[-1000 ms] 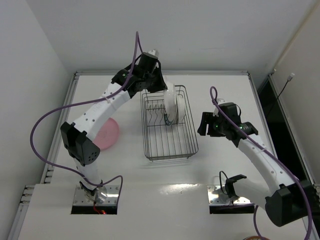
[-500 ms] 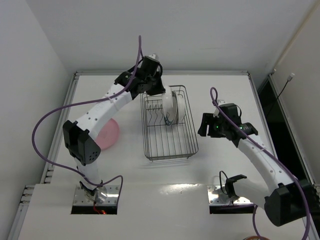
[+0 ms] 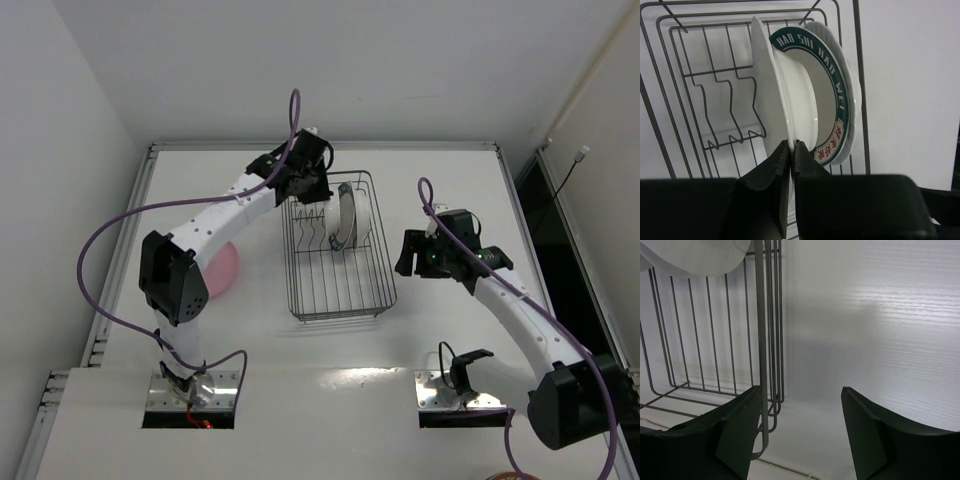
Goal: Load the plates into the dish rack
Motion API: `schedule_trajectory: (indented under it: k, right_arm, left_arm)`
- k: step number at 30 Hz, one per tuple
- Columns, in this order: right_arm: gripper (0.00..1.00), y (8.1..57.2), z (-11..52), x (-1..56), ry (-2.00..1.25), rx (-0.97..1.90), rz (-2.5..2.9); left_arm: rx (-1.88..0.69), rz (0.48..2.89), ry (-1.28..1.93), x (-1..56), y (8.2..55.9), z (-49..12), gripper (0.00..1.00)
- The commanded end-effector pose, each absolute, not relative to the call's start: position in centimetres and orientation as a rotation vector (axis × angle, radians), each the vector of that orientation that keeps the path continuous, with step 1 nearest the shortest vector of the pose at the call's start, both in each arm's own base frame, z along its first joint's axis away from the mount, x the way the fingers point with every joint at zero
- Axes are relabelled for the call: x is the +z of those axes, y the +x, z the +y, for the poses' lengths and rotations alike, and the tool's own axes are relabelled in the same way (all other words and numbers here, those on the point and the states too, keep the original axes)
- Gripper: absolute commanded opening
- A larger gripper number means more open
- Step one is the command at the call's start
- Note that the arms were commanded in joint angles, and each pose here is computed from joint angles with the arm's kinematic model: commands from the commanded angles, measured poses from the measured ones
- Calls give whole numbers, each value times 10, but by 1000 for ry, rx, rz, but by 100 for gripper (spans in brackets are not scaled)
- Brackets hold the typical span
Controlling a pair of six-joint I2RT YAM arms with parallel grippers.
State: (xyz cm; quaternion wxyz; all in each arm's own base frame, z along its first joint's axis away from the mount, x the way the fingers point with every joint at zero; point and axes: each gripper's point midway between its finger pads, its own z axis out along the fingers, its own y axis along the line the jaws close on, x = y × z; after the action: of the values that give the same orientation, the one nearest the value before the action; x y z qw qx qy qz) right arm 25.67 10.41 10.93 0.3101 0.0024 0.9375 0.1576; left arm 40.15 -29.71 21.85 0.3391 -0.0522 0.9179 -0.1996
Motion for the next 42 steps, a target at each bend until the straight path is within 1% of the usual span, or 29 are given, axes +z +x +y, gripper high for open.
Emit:
schedule_trajectory:
  k: [1, 8, 10, 16, 21, 27, 31, 40, 42]
  right_arm:
    - [61, 263, 106, 112, -11, 433, 2443]
    - [61, 260, 109, 109, -18, 453, 2454]
    - [61, 260, 108, 109, -30, 449, 2453]
    - [61, 260, 108, 109, -23, 456, 2452]
    - [61, 260, 107, 107, -33, 450, 2461]
    - [61, 260, 107, 107, -44, 446, 2460]
    - [61, 260, 106, 96, -34, 450, 2493]
    - [61, 260, 116, 92, -42, 534, 2490]
    - [61, 261, 117, 91, -46, 545, 2490]
  left_arm:
    - [-583, 2325, -118, 229, 404, -323, 0]
    - [-516, 2358, -120, 214, 398, -332, 0]
    - [-483, 2346, -152, 216, 401, -327, 2]
    - [-350, 2326, -198, 210, 395, -316, 2]
    - [-339, 2289, -198, 218, 394, -319, 0]
    - [-312, 2325, -216, 199, 390, -316, 0]
    - [-286, 2346, -242, 185, 387, -312, 0]
    - [-242, 2420, -191, 157, 383, -314, 0]
    - [-259, 2425, -187, 159, 384, -318, 0]
